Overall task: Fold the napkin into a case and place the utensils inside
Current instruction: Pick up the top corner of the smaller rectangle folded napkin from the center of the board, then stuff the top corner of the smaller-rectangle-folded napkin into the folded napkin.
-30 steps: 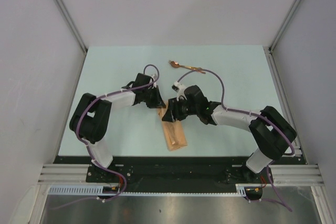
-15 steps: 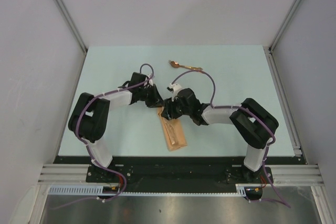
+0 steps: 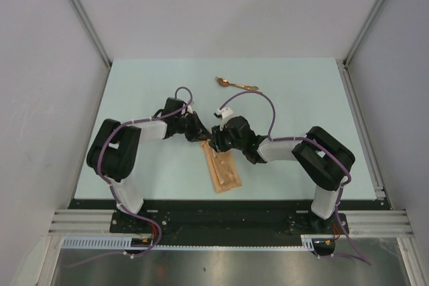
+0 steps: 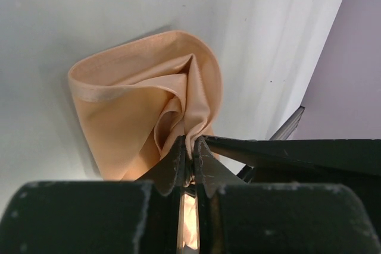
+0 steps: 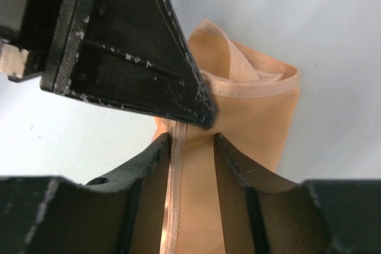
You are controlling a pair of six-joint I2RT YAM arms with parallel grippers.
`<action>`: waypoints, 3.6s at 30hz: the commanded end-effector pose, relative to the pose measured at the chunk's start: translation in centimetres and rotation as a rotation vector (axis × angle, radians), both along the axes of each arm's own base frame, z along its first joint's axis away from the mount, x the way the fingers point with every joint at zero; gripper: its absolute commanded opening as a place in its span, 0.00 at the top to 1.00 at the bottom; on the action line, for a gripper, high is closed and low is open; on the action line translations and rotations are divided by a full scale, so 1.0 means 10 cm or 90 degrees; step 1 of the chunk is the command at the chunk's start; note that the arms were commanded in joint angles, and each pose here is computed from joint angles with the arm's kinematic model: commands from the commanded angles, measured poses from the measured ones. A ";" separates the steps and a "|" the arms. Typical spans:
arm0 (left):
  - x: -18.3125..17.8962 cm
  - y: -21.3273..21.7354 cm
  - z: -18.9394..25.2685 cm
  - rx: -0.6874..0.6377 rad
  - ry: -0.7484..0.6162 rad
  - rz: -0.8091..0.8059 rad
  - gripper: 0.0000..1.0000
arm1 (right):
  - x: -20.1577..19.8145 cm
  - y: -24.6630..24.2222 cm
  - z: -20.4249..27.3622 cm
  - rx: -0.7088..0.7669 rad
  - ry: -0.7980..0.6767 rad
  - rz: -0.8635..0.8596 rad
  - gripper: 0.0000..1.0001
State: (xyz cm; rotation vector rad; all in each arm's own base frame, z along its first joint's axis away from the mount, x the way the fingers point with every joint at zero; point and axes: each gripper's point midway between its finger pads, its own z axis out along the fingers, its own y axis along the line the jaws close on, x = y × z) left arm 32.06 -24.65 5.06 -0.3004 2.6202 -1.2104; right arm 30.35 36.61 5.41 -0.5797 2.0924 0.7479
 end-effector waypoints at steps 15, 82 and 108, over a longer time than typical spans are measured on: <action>0.05 0.04 0.19 -0.097 0.042 0.072 1.00 | 0.01 0.23 0.25 0.072 -0.040 0.018 0.61; 0.02 0.62 0.37 0.372 -0.260 0.040 0.71 | 0.16 0.12 0.31 0.054 -0.036 -0.055 1.00; 0.05 0.38 -0.10 0.537 -0.285 -0.033 0.59 | 0.16 0.09 0.30 0.091 0.000 -0.050 1.00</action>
